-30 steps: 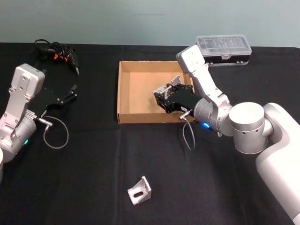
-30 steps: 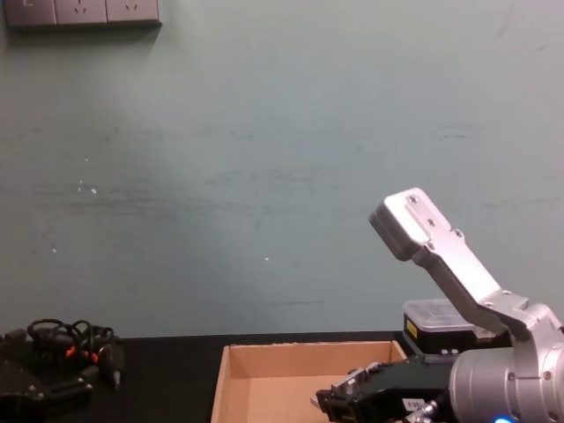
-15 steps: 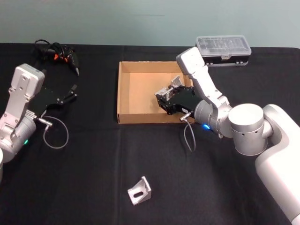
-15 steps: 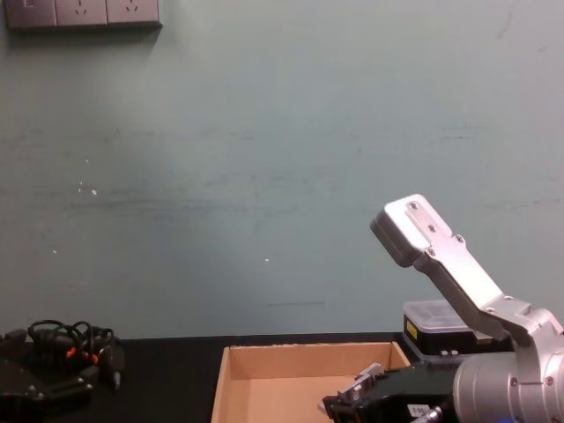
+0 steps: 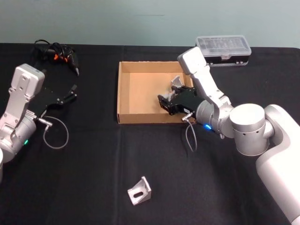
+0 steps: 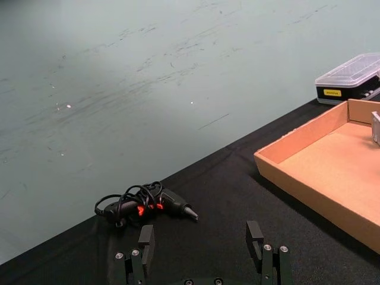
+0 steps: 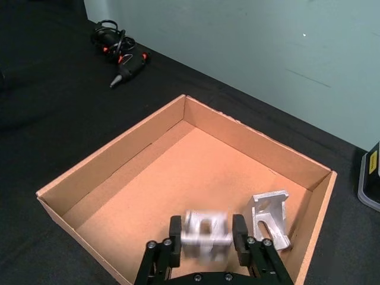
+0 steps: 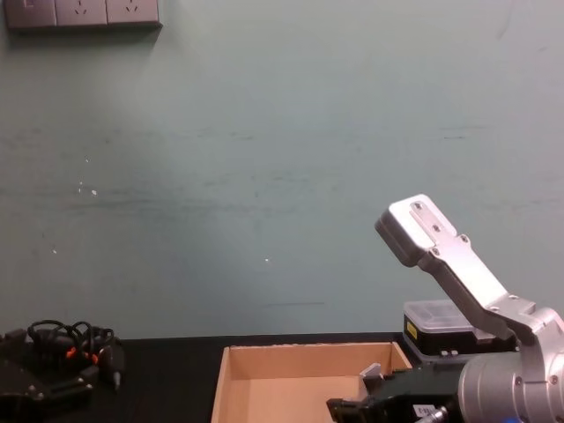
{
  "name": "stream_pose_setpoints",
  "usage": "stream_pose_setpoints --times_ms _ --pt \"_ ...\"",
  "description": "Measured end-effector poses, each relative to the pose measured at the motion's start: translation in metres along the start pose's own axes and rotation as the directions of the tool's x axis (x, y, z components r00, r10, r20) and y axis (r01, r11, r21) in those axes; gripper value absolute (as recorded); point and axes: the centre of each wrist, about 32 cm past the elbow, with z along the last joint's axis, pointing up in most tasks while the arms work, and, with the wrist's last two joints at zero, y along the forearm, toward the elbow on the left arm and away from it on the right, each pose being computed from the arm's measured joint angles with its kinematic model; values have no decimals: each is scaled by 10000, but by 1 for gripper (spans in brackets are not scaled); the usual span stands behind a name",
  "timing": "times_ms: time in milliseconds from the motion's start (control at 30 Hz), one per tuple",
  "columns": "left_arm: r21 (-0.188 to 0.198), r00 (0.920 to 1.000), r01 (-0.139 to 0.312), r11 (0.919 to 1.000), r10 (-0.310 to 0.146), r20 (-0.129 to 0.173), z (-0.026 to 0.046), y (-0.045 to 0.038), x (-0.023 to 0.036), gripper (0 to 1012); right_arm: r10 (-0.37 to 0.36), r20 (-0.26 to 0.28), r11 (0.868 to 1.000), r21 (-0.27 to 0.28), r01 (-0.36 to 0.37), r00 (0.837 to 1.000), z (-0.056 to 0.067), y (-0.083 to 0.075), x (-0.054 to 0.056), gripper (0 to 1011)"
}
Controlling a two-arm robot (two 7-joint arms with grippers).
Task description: Use one hand to pick up the angle iron from the table and place it into the box.
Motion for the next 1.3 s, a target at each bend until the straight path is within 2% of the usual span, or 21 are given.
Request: stream_pose_setpoints --times_ms 167,200,433,567,867,1133,1300 --pt "0 10000 0 10000 0 0 0 0 0 1011 17 -58 10000 23 -17 10000 0 -1 2 676" --pt "0 10000 0 10000 0 0 0 0 0 1011 22 -71 10000 41 -22 10000 1 -1 1 733" --pt "-1 10000 0 10000 0 -1 0 0 0 1011 89 -137 9997 216 -86 9999 17 -19 2 898" --pt "-1 10000 0 10000 0 0 0 0 0 1011 196 -229 9987 485 -185 9995 45 -88 1 1003" --pt "0 10000 0 10000 0 -1 0 0 0 1011 436 -180 9927 1134 -413 9989 81 -363 55 1000" --pt "0 10000 0 10000 0 -1 0 0 0 1011 966 39 9805 1718 -958 9953 50 -779 142 1000" --pt "0 10000 1 10000 -1 0 0 0 0 1011 1622 316 9670 1939 -1653 9863 15 -1062 170 1000"
